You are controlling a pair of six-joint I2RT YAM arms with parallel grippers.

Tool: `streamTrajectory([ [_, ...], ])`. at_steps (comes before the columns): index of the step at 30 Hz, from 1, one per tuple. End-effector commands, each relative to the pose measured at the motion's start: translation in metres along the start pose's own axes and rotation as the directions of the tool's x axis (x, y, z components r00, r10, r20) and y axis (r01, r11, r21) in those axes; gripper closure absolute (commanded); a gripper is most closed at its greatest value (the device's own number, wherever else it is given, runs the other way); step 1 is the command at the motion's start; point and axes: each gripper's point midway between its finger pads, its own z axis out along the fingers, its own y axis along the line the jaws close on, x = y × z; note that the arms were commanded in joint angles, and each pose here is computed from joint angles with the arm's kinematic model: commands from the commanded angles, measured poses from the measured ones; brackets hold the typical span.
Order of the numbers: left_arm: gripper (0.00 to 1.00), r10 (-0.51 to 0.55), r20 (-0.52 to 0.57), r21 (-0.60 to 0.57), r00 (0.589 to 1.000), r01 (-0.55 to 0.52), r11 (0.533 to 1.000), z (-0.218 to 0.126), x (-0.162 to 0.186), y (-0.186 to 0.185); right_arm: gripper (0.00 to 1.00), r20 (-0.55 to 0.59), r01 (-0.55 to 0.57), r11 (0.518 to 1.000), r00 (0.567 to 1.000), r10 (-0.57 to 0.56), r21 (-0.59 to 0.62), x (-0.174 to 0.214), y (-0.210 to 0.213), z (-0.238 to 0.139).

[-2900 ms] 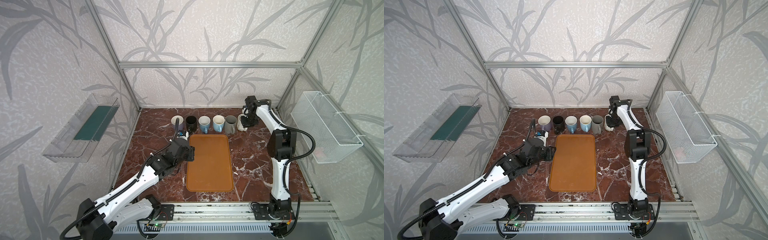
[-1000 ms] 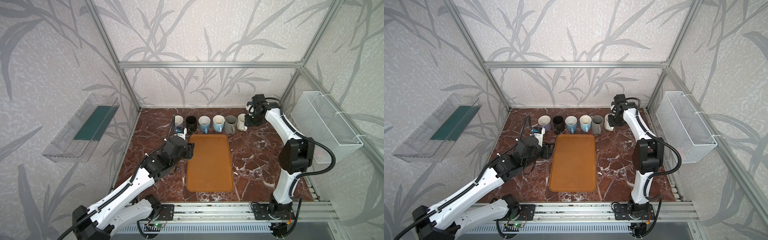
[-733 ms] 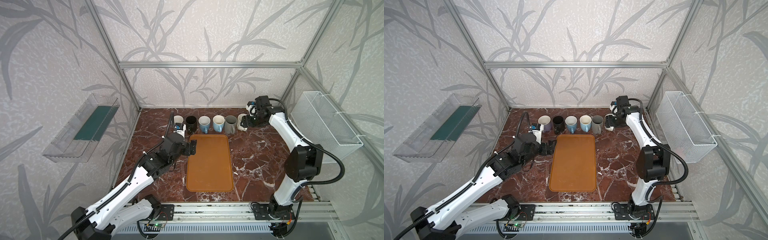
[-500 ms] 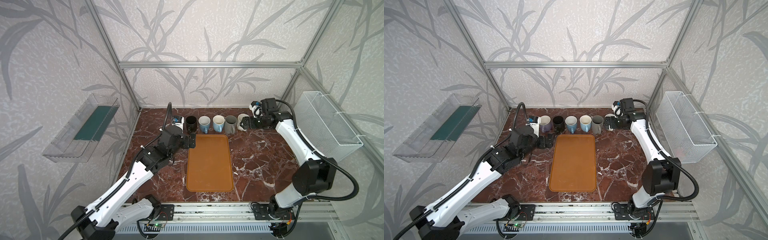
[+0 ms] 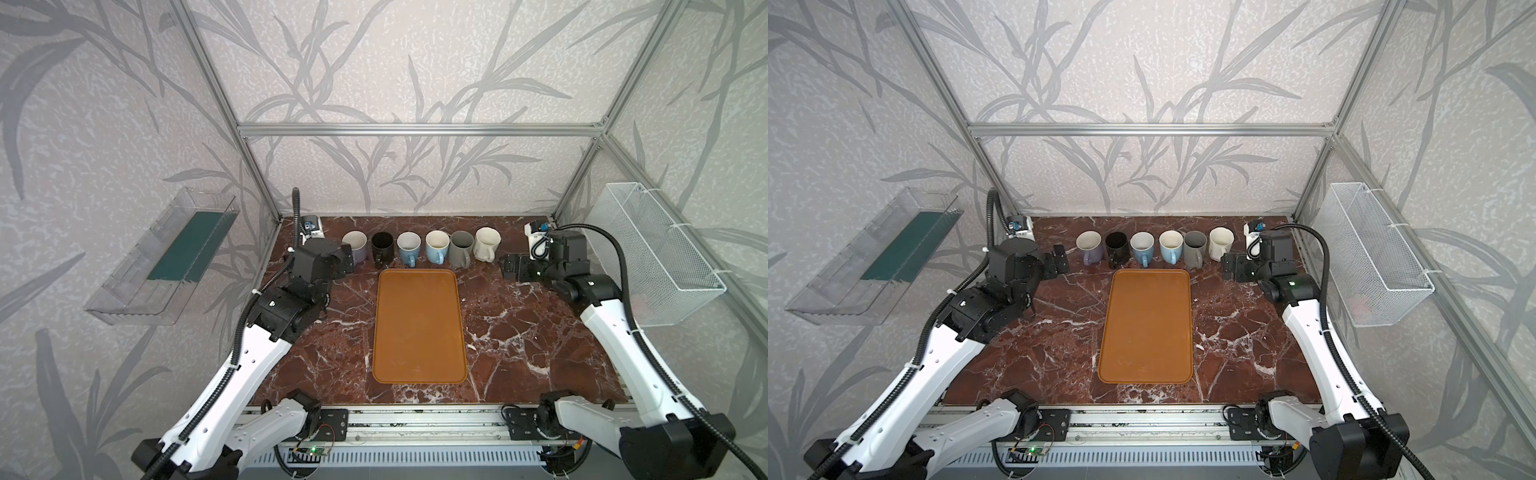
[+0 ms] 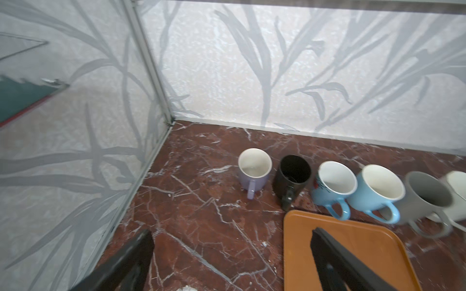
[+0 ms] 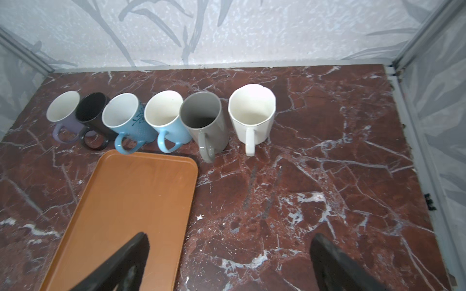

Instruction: Turn the mug right side up

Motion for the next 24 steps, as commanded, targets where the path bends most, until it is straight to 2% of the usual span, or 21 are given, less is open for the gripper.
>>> streamTrajectory([
  [1, 0.01, 0.028, 0.029, -0.137, 0.999, -0.024, 0.99, 0.022, 0.011, 0.027, 0.01, 0.085, -0.018, 0.994, 0.996, 0.008, 0.111, -0.007, -0.022, 0.003],
  [6, 0.01, 0.017, 0.011, -0.265, 1.0, -0.013, 0.964, 0.06, 0.043, 0.055, 0.01, 0.14, -0.035, 0.978, 0.99, 0.006, 0.206, 0.005, -0.042, 0.009],
  [12, 0.01, 0.049, 0.133, -0.254, 0.99, -0.013, 0.967, 0.087, 0.082, 0.059, 0.01, 0.164, -0.03, 0.96, 0.986, -0.017, 0.279, 0.022, -0.059, 0.025],
  [14, 0.01, 0.037, 0.142, -0.224, 0.989, -0.004, 0.975, 0.096, 0.097, 0.059, 0.01, 0.151, -0.029, 0.954, 0.988, -0.017, 0.299, 0.028, -0.064, 0.034],
  [17, 0.01, 0.047, 0.128, -0.254, 0.991, -0.013, 0.967, 0.106, 0.118, 0.069, 0.01, 0.146, -0.026, 0.946, 0.989, -0.023, 0.322, 0.034, -0.069, 0.042],
  [19, 0.01, 0.05, 0.129, -0.287, 0.99, -0.011, 0.958, 0.11, 0.129, 0.077, 0.01, 0.154, -0.017, 0.945, 0.988, -0.035, 0.326, 0.035, -0.07, 0.043],
  [24, 0.01, 0.043, 0.226, -0.29, 0.973, 0.025, 0.957, 0.116, 0.144, 0.084, 0.01, 0.208, 0.009, 0.958, 0.975, -0.072, 0.287, 0.036, -0.065, 0.049],
])
